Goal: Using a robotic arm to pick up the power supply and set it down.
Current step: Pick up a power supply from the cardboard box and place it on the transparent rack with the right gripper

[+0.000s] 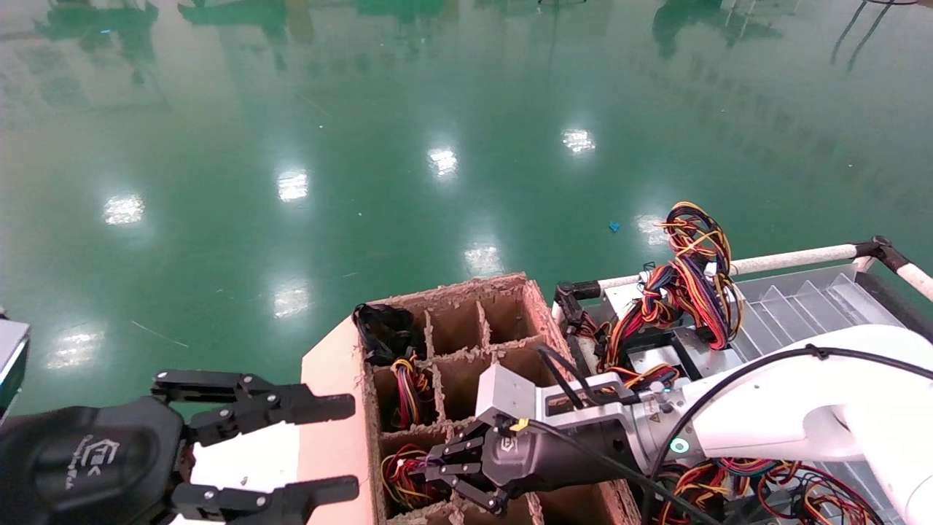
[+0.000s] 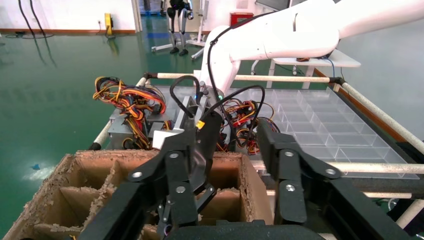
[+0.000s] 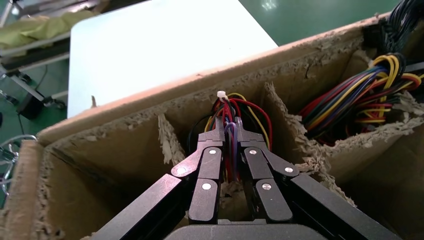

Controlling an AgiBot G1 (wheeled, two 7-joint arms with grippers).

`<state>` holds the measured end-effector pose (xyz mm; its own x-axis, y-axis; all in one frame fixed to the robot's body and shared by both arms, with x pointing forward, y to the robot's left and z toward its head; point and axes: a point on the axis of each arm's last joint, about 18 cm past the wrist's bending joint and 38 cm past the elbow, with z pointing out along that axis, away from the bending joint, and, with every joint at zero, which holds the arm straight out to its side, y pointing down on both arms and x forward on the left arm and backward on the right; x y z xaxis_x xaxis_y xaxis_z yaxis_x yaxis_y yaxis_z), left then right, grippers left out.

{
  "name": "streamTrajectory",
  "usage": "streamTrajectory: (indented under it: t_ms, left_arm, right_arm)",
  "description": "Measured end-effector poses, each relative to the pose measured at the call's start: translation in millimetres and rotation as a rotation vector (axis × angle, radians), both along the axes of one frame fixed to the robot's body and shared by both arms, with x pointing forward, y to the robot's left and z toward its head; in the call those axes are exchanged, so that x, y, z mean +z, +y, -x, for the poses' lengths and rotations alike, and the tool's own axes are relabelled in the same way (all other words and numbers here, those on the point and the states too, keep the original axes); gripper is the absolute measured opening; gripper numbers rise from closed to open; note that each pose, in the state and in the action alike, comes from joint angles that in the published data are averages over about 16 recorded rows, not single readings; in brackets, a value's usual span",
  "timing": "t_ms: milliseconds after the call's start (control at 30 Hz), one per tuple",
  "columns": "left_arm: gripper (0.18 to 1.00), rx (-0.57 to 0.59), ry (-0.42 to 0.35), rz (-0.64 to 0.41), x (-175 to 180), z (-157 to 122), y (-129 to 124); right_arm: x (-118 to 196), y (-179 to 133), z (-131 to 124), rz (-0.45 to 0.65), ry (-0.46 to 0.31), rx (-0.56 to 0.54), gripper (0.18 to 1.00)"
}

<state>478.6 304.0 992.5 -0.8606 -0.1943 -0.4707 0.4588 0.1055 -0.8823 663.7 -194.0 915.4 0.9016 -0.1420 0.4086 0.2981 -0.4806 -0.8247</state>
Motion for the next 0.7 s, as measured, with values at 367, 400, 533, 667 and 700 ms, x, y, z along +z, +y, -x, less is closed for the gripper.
streamTrajectory:
  t_ms: [367,400,533,667,700]
  left_arm:
    - [0.658,0.0,0.0,0.0,0.0,0.0,0.0]
    - [0.685,0.0,0.0,0.0,0.0,0.0,0.0]
    - [0.769,0.0,0.0,0.0,0.0,0.0,0.0]
    - [0.851,0.0,0.0,0.0,0.0,0.0,0.0]
    - [0.863,0.0,0.0,0.0,0.0,0.0,0.0]
  right_arm:
    - [26.0,-17.3,11.9,-0.152,-0.019,0.032,0.207]
    - [30.1,-19.4,13.4,-0.172,-0.026,0.035,0.207]
    - [49.1,-29.1,20.0,-0.26,-0.06,0.047,0.207]
    - [72.4,-40.9,27.6,-0.345,-0.106,0.056,0.206]
    - [78.9,-44.3,29.8,-0.364,-0.12,0.057,0.206]
